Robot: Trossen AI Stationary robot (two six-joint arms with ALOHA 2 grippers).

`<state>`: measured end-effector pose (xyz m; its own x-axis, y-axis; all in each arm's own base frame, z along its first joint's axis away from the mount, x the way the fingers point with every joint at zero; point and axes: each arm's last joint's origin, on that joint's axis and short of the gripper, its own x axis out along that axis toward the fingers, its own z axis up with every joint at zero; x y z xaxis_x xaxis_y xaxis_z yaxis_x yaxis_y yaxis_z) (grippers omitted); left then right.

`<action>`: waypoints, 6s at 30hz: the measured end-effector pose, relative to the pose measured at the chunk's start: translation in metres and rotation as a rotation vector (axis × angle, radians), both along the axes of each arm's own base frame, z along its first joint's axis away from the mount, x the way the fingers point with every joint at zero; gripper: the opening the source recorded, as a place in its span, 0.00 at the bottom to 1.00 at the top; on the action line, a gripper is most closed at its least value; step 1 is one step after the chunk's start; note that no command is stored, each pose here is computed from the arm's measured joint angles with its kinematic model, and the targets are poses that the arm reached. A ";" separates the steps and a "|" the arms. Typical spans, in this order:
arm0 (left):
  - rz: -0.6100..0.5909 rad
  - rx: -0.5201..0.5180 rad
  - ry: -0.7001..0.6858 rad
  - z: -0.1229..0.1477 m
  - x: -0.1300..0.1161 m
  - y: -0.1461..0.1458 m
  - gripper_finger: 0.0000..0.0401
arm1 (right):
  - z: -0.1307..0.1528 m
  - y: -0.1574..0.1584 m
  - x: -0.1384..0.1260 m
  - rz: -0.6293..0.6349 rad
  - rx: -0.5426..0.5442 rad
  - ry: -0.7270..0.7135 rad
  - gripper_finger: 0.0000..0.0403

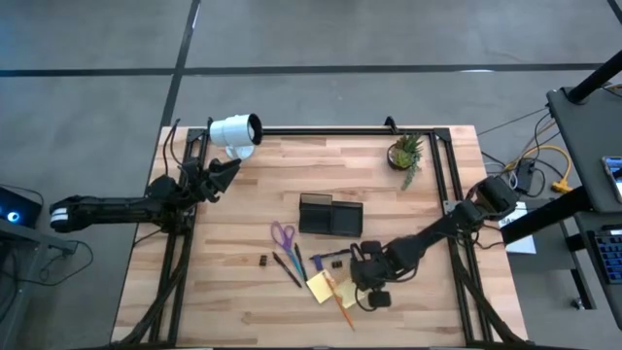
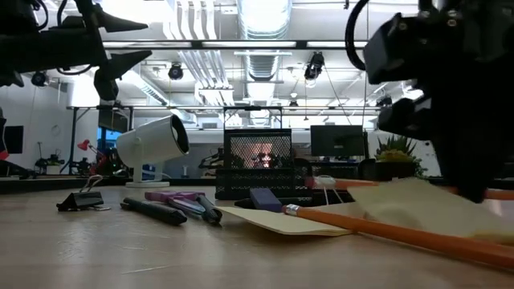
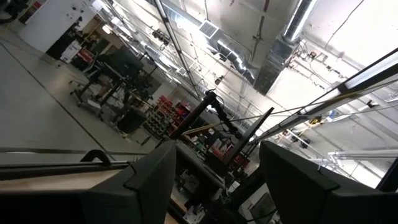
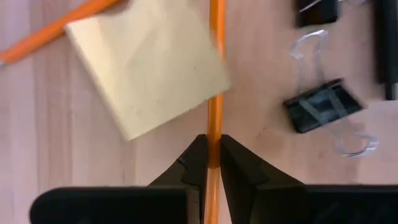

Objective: Pick and place office supplies into organizer
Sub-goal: Put the right orange pencil into the black desk organizer, then put the orange pencil into the black desk organizer

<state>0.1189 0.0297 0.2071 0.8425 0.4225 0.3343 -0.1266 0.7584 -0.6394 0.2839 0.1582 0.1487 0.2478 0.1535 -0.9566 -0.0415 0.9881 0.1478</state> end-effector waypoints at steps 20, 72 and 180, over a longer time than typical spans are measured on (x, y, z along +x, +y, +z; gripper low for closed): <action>0.000 -0.004 0.019 -0.001 0.003 0.001 0.54 | 0.059 -0.006 -0.013 -0.243 -0.060 -0.207 0.07; -0.294 0.145 0.549 0.057 0.108 0.049 0.54 | 0.111 -0.164 0.080 -0.555 -0.307 -0.730 0.07; -0.459 0.369 0.903 0.053 0.124 0.006 0.44 | 0.051 -0.057 0.005 -0.593 -0.093 -0.224 0.40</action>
<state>0.2432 0.0357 0.2599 0.8940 0.0031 -0.4481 -0.0910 0.9804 -0.1747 0.2892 0.1015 0.1995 0.4605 -0.1520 -0.8746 0.4966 0.8607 0.1119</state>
